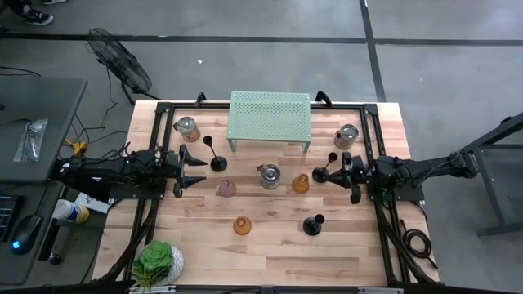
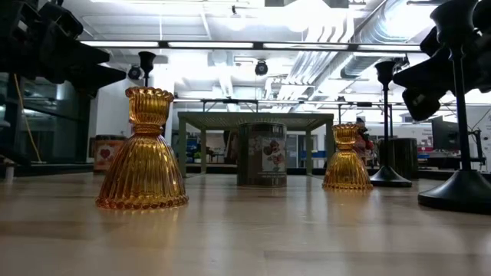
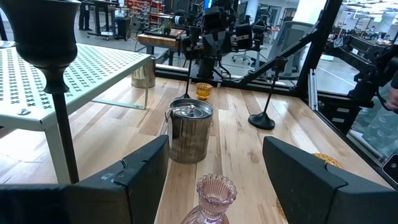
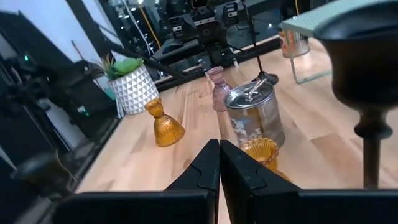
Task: Pick & Place candle stick holders
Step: Put the top right scented candle on the shelf
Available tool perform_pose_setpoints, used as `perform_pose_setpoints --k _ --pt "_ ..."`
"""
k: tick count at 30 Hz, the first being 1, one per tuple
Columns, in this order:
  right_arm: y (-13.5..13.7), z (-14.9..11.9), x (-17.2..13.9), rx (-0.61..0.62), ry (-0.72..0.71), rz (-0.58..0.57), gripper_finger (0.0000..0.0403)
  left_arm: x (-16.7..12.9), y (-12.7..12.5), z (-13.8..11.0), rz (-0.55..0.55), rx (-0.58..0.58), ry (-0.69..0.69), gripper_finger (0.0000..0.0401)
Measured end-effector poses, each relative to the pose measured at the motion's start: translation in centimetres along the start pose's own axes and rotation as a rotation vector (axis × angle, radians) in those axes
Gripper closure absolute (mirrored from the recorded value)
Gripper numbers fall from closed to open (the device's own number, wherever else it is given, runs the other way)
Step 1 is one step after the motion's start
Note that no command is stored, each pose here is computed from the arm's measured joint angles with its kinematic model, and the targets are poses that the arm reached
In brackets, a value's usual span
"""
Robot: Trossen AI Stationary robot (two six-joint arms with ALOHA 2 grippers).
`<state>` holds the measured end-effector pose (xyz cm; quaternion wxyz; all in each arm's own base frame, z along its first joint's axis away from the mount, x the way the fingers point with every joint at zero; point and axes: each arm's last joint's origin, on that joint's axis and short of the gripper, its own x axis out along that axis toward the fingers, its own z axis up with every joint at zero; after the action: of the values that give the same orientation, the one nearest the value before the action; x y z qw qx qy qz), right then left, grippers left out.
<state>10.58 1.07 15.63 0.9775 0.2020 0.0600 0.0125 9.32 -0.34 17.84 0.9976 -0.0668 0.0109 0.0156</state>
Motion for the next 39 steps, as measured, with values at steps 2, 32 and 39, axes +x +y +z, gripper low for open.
perform_pose_setpoints --k 2,32,39 --pt "0.0 0.1 0.0 0.049 -0.009 0.001 0.0400 0.0 0.0 0.0 0.000 0.000 0.000 0.0146" --pt "6.3 14.6 -3.9 0.299 -0.087 0.086 0.0400 0.0 0.0 -0.1 0.005 0.001 0.011 0.0146" --pt "6.9 18.1 -4.4 0.292 -0.024 -0.158 0.0400 0.0 0.0 -0.1 0.002 0.001 0.012 0.0146"
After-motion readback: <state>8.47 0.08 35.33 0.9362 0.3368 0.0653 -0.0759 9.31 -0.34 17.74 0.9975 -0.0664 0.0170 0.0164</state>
